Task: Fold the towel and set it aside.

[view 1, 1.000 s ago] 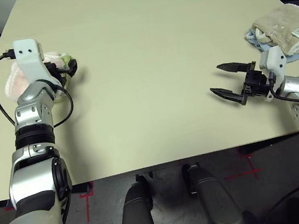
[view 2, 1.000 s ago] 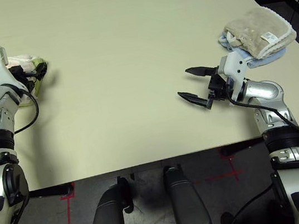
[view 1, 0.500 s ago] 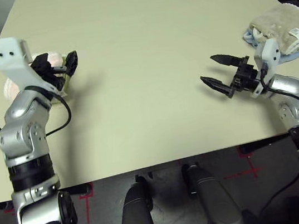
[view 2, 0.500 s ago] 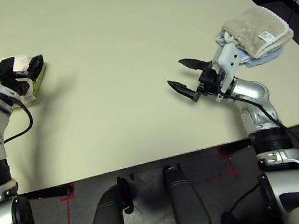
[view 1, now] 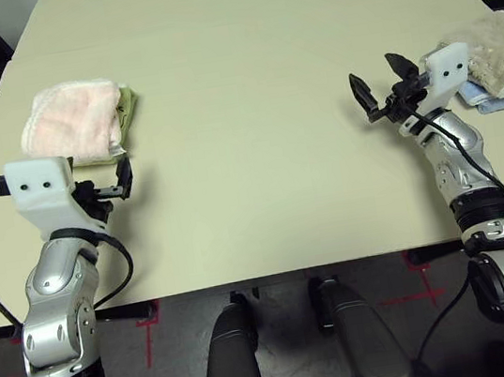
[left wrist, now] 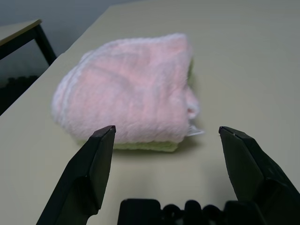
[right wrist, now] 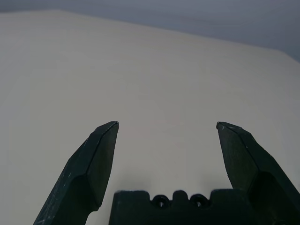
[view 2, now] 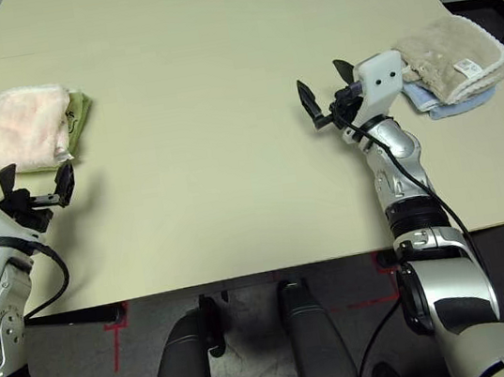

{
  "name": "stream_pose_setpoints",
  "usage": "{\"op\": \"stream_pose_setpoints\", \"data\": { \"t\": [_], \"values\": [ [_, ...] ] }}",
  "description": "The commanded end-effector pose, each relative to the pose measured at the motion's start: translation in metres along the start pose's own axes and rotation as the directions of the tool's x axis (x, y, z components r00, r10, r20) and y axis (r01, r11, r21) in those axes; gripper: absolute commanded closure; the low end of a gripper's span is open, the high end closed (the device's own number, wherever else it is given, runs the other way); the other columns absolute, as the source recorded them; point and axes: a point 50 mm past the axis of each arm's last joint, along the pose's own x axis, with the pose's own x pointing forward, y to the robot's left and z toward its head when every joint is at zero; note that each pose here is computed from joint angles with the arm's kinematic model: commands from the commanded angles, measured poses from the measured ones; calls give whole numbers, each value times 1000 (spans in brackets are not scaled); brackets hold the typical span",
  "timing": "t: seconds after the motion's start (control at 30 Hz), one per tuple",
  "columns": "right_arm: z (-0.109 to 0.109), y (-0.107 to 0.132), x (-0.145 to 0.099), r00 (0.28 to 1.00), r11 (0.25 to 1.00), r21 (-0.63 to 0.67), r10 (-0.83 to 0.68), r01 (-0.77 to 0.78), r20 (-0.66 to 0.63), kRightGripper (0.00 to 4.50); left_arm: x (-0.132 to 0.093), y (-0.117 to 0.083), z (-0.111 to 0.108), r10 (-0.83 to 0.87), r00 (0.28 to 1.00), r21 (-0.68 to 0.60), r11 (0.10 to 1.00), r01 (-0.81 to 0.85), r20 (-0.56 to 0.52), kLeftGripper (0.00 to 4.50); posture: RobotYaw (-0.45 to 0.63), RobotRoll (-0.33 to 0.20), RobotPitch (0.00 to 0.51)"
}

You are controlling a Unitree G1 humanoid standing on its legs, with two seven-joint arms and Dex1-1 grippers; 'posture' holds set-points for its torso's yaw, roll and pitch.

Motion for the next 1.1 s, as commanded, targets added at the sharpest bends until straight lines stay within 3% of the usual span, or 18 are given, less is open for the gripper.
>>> {"op": "stream_pose_setpoints", "data": {
  "t": [0.03,0.33,0.63,1.1],
  "values": [
    [-7,-17,-11,996,996,-14,-87,87,-24,0,-8,7,-6,68,998,9,998,-68,-16,27,-132,0,243],
    [-14,-27,-25,982,982,9,-186,187,-37,0,-12,4,-12,95,995,-71,993,-97,-35,27,-132,0,236],
    [-15,-26,-27,975,970,103,-220,222,-28,0,-7,4,-12,105,994,-118,987,-109,-37,27,-129,0,222],
    [-18,-25,-31,974,967,114,-226,227,-22,0,-2,6,-7,113,994,-145,983,-113,-7,27,-133,0,203]
  ]
}}
